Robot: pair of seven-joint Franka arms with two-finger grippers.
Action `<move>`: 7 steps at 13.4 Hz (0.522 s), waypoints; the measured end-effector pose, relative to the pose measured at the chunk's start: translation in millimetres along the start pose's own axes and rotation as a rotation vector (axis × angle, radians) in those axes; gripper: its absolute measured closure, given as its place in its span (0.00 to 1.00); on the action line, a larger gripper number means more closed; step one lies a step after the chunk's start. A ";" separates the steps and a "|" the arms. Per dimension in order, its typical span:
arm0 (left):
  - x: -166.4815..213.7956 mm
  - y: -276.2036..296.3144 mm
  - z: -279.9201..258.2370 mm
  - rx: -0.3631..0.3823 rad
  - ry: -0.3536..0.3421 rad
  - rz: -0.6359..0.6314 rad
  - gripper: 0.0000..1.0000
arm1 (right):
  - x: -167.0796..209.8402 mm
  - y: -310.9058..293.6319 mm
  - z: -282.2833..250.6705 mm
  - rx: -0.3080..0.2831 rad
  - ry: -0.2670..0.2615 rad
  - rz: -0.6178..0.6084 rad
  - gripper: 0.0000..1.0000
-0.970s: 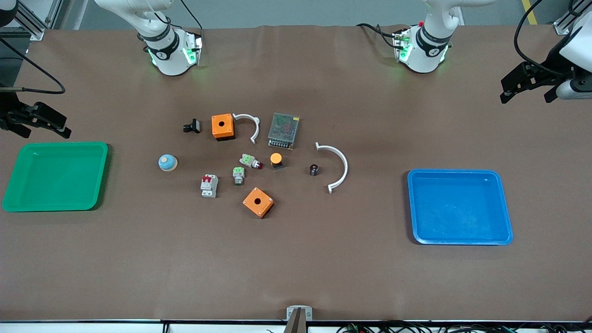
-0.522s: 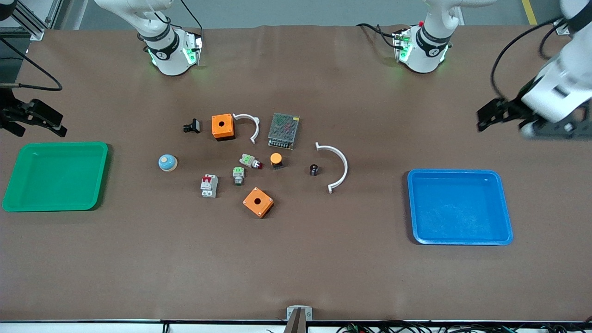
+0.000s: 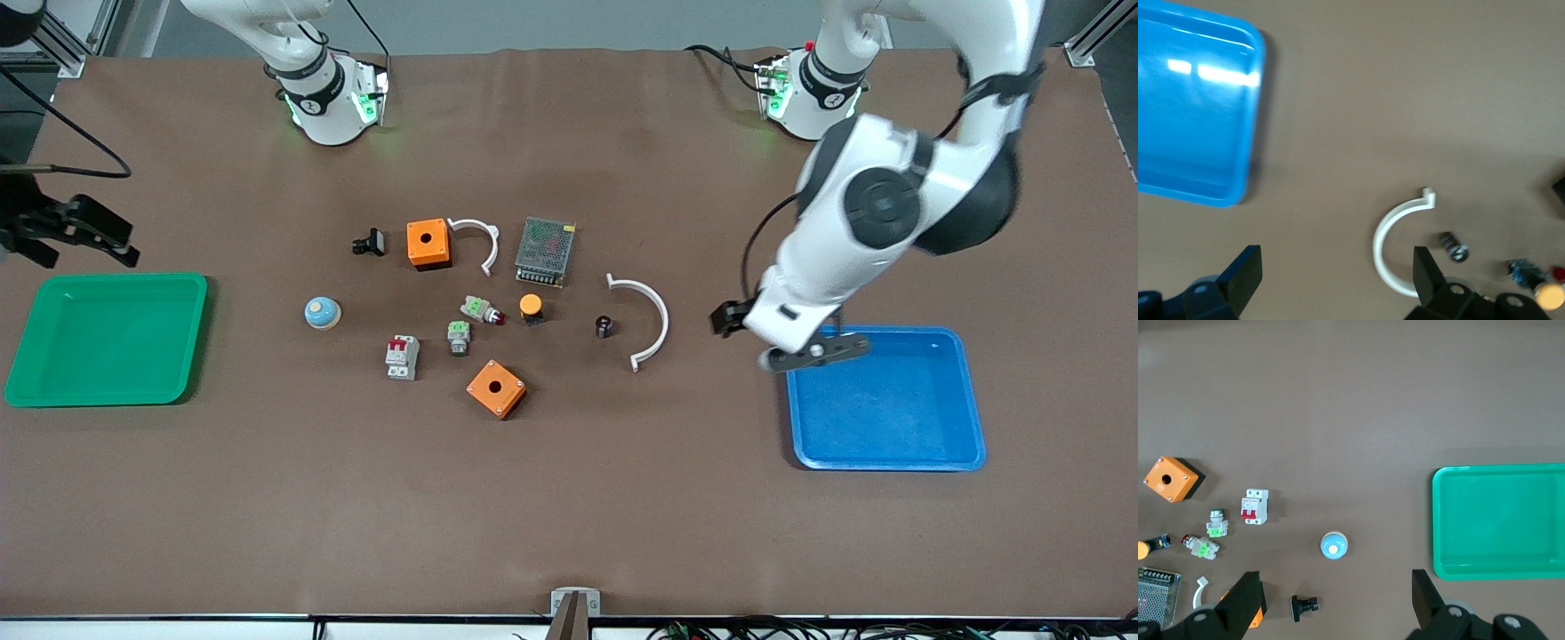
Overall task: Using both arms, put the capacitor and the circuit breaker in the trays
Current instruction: 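Lower the left gripper over the capacitor while the right gripper reaches the breaker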
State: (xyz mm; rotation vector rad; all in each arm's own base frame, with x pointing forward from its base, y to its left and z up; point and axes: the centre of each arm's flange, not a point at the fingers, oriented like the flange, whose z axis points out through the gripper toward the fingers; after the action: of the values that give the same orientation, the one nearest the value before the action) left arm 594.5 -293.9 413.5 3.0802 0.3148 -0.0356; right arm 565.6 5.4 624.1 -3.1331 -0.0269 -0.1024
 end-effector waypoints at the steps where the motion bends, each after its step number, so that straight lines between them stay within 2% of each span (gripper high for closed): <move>1: -7.0 21.7 21.8 -0.012 0.006 -0.028 0.00 | 4.2 -17.9 15.1 0.002 -0.027 -0.031 0.00; 4: -35.8 76.9 75.8 -0.034 0.016 -0.087 0.00 | 21.6 -91.0 77.3 0.000 -0.100 -0.088 0.00; 7: -54.9 104.6 116.6 -0.044 0.017 -0.166 0.02 | 33.2 -151.5 145.5 -0.010 -0.124 -0.063 0.00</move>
State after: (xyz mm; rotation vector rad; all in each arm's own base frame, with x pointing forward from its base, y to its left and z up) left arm 559.9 -412.8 303.0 3.0039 0.5634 -0.0080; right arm 605.6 158.5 482.1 -3.1446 -0.1265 0.0919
